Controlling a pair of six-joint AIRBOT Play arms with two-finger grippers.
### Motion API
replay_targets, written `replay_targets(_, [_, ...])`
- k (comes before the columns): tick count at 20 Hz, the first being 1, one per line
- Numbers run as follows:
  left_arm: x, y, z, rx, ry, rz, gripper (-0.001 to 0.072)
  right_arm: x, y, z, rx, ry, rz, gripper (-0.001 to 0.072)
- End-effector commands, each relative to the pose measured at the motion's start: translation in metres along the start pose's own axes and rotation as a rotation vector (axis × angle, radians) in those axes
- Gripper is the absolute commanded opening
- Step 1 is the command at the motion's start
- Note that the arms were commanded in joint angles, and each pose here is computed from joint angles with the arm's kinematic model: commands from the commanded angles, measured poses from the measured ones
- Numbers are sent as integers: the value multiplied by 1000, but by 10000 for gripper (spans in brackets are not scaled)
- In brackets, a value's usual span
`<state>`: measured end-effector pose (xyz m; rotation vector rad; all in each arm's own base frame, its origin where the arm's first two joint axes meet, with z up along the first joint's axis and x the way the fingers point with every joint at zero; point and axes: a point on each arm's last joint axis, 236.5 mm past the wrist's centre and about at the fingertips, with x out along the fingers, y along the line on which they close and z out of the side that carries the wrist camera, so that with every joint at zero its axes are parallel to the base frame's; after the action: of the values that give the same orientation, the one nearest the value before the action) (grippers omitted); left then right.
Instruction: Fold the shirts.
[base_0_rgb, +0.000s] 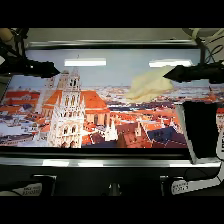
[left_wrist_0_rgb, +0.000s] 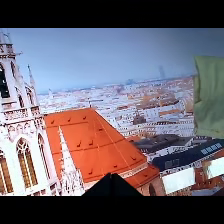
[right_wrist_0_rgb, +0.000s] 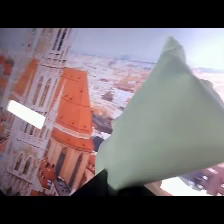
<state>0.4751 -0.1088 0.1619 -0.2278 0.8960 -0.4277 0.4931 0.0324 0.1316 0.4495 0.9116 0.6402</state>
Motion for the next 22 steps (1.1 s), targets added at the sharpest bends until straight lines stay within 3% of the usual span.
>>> replay_targets(1, [3,2,1,-3,-2,2,22,-100,-47,2,39,-21,-194,19])
replay_targets(6, [1,-12,-4,-17,17,-50,22,-189,-116,-6,163,-171,-339,19])
replay_targets(11, [1,-15,-2,17,9,-56,22,-242,-126,-44,222,-153,-397,20])
replay_targets(14, [1,-14,6,27,-26,-49,22,-262,-127,-99,324,12,-466,19])
replay_targets(19, [1,-14,7,41,-31,-48,22,-298,-145,-178,471,250,-732,19])
replay_targets(22, [1,-14,7,41,-30,-48,22,-292,-145,-249,600,431,-779,19])
